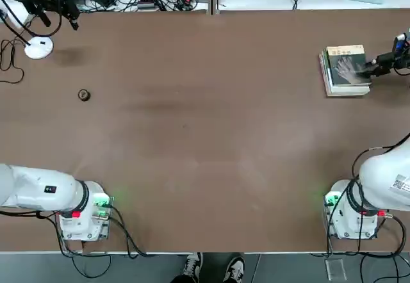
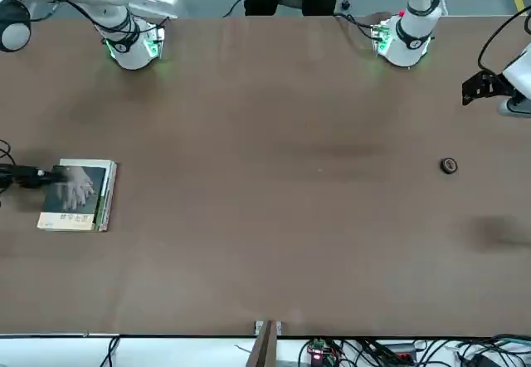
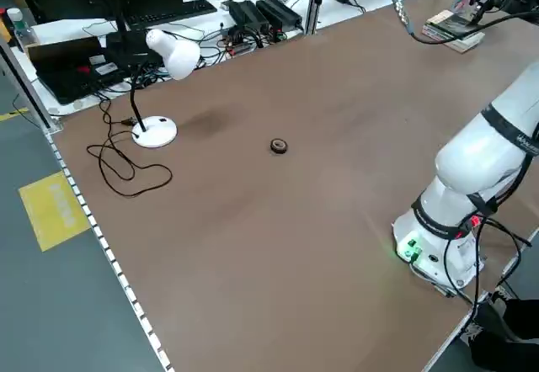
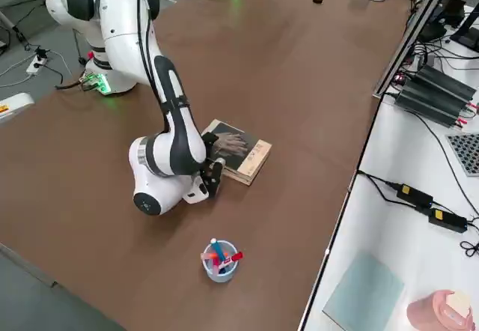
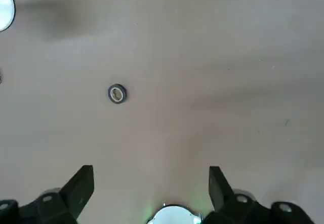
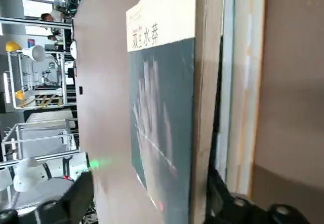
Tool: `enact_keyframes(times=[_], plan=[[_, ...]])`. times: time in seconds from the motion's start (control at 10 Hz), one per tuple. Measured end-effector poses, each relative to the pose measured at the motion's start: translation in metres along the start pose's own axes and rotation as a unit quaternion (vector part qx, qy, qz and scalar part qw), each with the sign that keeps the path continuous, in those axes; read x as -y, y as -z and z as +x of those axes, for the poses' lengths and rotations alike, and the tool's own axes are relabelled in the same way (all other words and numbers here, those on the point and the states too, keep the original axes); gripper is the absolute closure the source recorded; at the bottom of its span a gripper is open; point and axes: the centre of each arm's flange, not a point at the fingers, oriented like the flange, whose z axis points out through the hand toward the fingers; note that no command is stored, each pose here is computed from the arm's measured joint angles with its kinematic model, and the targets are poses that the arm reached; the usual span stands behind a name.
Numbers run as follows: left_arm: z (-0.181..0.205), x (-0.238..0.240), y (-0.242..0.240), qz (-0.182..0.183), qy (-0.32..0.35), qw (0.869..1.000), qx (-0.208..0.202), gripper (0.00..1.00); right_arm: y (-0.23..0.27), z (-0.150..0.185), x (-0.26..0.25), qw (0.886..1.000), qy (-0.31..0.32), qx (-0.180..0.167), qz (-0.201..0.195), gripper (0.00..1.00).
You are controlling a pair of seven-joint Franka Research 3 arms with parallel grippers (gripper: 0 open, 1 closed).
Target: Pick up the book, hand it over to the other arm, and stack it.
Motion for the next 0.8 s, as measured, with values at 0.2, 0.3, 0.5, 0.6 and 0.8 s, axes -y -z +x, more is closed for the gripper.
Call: enact_keyframes(times=[0.2,0.3,0.5,0.6,0.8], plan=[[0.0,0.0,0.0,0.0,0.0,1.0,-0.001,0.0,0.007,0.0,0.001,1.0,0.0,-0.001,-0.007,0.0],[0.0,0.0,0.0,0.0,0.0,1.0,-0.001,0.0,0.01,0.0,0.002,1.0,0.0,-0.002,-0.011,0.0],[0.0,0.0,0.001,0.0,0.0,1.0,-0.002,0.0,0.019,-0.001,0.002,1.0,-0.004,-0.004,-0.019,0.0],[0.0,0.0,0.001,0.0,0.0,1.0,-0.002,0.0,0.026,-0.003,0.003,1.0,-0.008,-0.002,-0.027,0.0],[-0.001,0.0,0.002,0.0,-0.001,1.0,-0.004,0.0,0.042,-0.005,0.012,0.999,-0.015,0.009,-0.043,0.0]])
